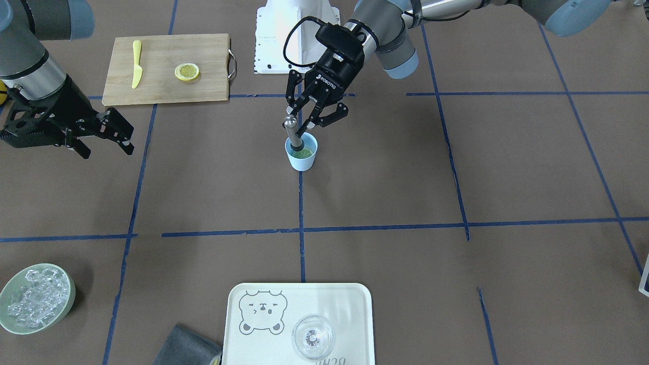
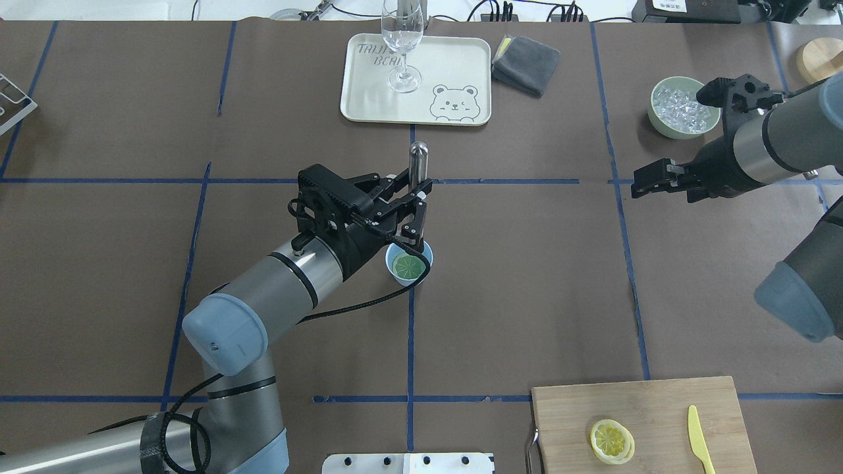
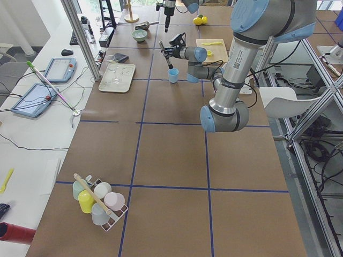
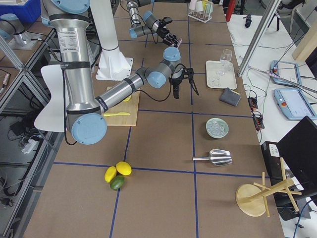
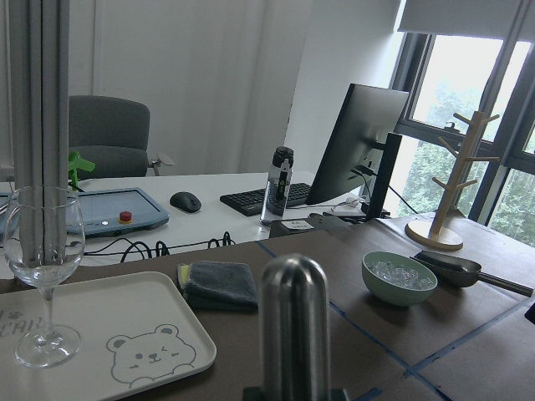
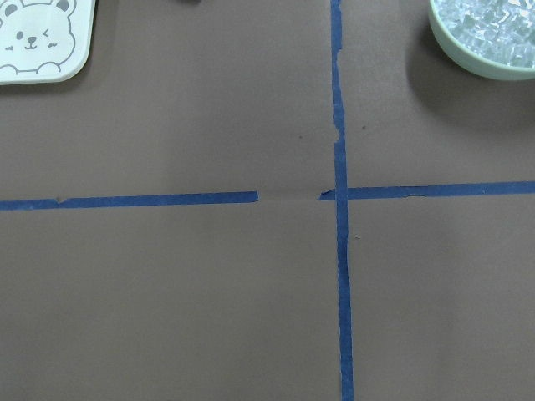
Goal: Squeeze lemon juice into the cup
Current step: 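Press the metal rod down onto the lemon inside the cup with the left gripper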
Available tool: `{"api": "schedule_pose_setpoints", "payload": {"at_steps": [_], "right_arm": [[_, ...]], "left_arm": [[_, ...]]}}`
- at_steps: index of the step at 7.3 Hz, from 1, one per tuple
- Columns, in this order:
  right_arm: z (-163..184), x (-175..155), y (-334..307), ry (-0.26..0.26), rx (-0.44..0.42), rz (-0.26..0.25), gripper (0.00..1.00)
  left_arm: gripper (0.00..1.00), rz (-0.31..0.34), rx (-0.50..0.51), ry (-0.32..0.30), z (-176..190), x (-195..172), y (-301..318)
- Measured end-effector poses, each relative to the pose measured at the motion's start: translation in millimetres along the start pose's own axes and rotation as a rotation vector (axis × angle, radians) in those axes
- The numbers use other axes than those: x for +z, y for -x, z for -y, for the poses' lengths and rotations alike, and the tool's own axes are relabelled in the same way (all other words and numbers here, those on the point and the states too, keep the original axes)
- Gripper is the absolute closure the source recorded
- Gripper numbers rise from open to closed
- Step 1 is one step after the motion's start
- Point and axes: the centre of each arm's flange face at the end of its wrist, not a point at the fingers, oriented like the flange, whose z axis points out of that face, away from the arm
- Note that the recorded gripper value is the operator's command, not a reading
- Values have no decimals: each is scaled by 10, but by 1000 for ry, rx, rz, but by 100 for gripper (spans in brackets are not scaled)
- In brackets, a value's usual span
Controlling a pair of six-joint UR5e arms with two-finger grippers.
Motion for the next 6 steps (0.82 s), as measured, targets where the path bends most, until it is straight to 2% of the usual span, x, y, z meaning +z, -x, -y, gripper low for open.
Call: {"api": "schedule_pose_setpoints", "payload": {"at_steps": [6], "right_arm": [[0,-2,2,-1,0,1,0]], "left_arm": [[100,-7,8,32,-410,56,9]]}}
